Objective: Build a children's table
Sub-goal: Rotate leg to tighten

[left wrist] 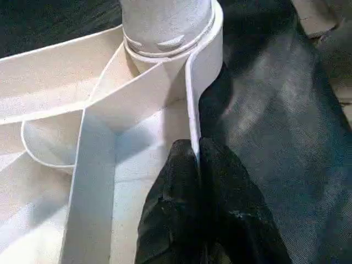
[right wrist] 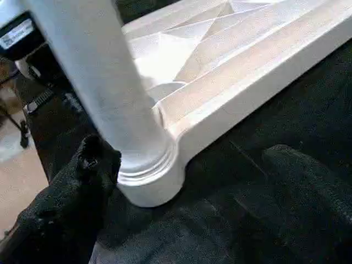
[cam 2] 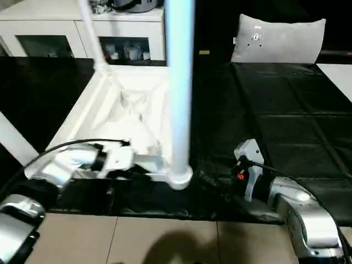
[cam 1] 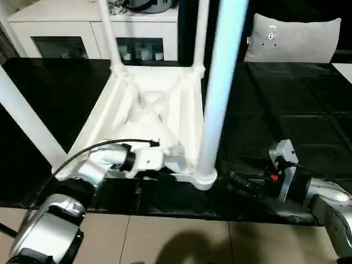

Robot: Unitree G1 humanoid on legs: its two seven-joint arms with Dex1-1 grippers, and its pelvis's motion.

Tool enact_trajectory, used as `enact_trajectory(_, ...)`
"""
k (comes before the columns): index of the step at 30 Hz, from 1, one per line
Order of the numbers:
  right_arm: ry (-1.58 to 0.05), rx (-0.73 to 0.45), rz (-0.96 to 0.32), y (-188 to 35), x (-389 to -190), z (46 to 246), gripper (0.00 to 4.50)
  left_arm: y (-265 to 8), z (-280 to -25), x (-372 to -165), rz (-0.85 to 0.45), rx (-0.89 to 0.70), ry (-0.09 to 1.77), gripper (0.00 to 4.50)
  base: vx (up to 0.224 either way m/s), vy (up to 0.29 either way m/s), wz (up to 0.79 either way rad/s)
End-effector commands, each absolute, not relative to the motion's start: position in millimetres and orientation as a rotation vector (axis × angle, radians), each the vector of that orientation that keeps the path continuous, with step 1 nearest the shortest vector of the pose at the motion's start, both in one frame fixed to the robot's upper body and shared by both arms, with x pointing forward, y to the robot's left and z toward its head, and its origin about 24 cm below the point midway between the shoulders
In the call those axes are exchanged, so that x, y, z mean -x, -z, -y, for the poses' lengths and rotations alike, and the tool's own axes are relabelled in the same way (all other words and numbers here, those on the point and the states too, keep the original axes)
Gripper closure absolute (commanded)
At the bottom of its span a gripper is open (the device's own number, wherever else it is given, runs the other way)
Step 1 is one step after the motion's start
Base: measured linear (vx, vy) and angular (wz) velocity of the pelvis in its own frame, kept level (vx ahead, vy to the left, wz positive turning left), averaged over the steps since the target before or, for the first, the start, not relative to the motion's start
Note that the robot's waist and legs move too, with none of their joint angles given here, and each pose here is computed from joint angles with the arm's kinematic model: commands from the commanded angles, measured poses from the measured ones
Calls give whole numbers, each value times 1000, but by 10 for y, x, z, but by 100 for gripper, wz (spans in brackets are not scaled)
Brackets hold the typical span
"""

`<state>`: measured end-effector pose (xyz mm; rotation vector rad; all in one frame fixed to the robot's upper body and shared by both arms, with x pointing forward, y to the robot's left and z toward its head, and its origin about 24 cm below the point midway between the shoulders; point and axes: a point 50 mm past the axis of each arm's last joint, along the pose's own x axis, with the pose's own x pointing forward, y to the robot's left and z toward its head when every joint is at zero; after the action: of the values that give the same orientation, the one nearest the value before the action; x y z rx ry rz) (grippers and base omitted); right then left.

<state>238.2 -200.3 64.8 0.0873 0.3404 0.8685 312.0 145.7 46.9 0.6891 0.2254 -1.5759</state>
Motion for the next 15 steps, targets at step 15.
enact_trajectory(15, -645, -118, -311, -662, -2252, 1750, 0, -791, -1505, -2978, 75, -53, 849, 265, 0, 0, 0)
